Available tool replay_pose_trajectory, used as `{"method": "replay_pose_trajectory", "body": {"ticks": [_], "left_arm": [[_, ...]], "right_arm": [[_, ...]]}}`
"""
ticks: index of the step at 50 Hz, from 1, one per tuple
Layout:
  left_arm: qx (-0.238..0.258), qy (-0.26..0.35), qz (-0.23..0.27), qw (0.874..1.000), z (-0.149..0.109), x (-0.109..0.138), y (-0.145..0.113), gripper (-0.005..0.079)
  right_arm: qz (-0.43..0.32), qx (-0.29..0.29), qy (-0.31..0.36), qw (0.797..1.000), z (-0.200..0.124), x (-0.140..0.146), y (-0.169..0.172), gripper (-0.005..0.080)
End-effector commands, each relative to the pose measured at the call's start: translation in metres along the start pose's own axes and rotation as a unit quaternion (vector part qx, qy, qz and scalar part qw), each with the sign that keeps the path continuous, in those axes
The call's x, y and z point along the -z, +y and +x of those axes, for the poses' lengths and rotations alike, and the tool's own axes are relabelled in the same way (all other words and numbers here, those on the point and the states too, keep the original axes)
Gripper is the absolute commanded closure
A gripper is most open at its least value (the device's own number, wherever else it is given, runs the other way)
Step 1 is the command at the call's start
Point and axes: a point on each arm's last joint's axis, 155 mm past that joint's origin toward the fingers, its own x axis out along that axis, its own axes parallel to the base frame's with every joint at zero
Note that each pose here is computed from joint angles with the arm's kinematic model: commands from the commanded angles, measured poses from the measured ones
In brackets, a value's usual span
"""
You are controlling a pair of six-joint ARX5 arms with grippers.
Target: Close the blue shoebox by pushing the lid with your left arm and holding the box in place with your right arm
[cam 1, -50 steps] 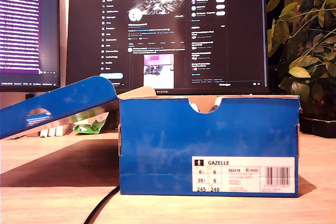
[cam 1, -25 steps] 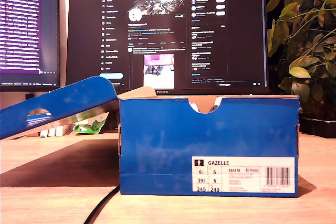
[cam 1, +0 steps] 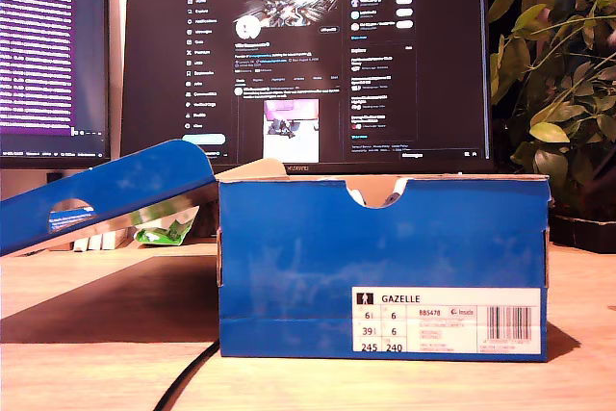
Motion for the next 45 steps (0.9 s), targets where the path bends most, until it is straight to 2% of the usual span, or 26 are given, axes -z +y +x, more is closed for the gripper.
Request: {"method": "replay_pose_trajectory", "body": {"ticks": [1, 9, 19, 35, 45], "left_arm": [[0.014, 0.02, -0.004, 1.0, 0.007, 0.001, -0.003, 0.0761], [0.044, 0.068, -0.027, 0.996, 0.023, 0.006, -0.008, 0.0761], [0.066, 0.086, -0.034, 0.993, 0.031, 0.001, -0.015, 0.0761], [0.141, 0.111, -0.011, 0.984, 0.028, 0.007, -0.049, 0.0761], [0.184, 0.109, 0.0, 0.977, 0.023, -0.005, -0.07, 0.0761]], "right_arm": [[-0.009, -0.009, -0.002, 1.0, 0.005, -0.005, 0.005, 0.0763], [-0.013, -0.017, 0.013, 1.0, 0.018, 0.002, 0.006, 0.0763], [-0.012, -0.029, 0.037, 0.999, 0.031, 0.014, 0.012, 0.0763], [-0.043, -0.08, 0.042, 0.995, 0.04, 0.01, 0.05, 0.0763], [-0.043, -0.089, 0.043, 0.994, 0.04, 0.009, 0.058, 0.0763]]}}
